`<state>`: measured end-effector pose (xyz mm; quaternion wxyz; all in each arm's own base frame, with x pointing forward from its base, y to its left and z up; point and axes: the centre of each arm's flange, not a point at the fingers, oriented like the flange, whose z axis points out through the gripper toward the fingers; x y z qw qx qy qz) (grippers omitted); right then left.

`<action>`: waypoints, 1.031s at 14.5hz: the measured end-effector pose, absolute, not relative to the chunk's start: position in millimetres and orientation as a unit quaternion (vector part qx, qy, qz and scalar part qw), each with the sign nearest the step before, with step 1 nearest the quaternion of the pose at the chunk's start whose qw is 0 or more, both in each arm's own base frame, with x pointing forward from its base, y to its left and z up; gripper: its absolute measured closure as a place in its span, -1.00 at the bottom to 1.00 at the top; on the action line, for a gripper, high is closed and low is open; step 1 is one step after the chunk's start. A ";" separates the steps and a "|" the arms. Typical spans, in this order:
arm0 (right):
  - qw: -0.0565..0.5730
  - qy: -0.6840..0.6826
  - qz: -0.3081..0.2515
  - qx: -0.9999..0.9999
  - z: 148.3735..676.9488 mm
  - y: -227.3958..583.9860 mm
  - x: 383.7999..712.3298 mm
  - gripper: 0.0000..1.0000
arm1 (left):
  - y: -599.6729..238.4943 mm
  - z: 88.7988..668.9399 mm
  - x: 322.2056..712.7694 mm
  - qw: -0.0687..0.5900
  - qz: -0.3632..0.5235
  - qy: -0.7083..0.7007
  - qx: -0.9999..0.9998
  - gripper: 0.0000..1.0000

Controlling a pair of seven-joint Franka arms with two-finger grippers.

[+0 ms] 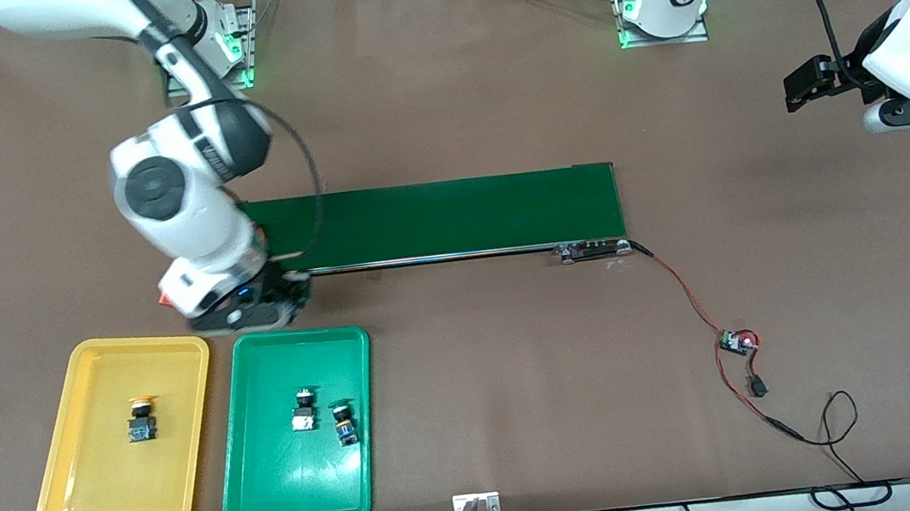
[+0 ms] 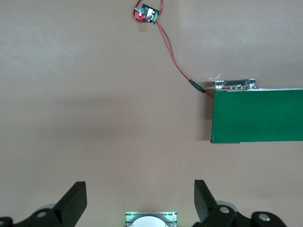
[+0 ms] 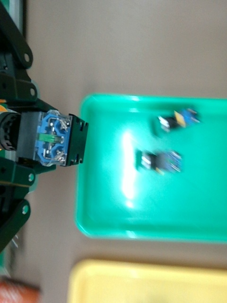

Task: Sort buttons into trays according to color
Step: 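Carry the second yellow button into the yellow tray and release it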

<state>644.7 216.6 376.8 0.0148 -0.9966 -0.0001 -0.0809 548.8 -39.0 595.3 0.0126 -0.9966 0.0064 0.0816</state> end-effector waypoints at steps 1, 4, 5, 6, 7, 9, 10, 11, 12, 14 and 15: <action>0.012 -0.011 -0.087 -0.996 378.7 189.4 660.5 0.16 | -39.1 595.3 548.8 0.013 0.082 0.007 -0.997 -1.00; 0.010 -0.051 -0.099 -0.994 357.7 109.2 702.9 0.16 | -39.3 595.2 548.8 0.013 0.082 0.007 -0.997 -1.00; 0.011 -0.063 -0.106 -0.992 344.9 87.0 713.9 0.16 | -39.3 595.2 548.8 0.013 0.082 0.007 -0.997 -1.00; 0.010 -0.075 -0.117 -0.990 329.8 66.8 723.6 0.16 | -39.3 595.2 548.8 0.013 0.082 0.007 -0.997 -1.00; 0.004 -0.087 -0.128 -0.988 314.2 50.7 731.3 0.16 | -39.3 595.1 548.8 0.013 0.082 0.007 -0.997 -1.00; -0.012 -0.101 -0.141 -0.985 284.1 32.2 740.1 0.16 | -39.4 595.1 548.8 0.013 0.082 0.007 -0.997 -1.00; -0.015 -0.105 -0.143 -0.984 271.4 29.4 742.2 0.16 | -39.4 595.1 548.8 0.013 0.082 0.007 -0.997 -1.00; -0.016 -0.107 -0.145 -0.984 261.5 27.6 743.4 0.16 | -39.4 595.1 548.8 0.013 0.082 0.007 -0.997 -1.00; -0.016 -0.107 -0.145 -0.983 253.2 26.0 743.8 0.16 | -39.4 595.1 548.8 0.013 0.082 0.007 -0.997 -1.00; -0.016 -0.105 -0.147 -0.984 240.8 21.3 744.1 0.16 | -39.4 595.0 548.8 0.013 0.082 0.007 -0.997 -1.00; -0.017 -0.103 -0.148 -0.984 235.3 18.0 744.2 0.16 | -39.4 595.1 548.8 0.013 0.082 0.007 -0.997 -1.00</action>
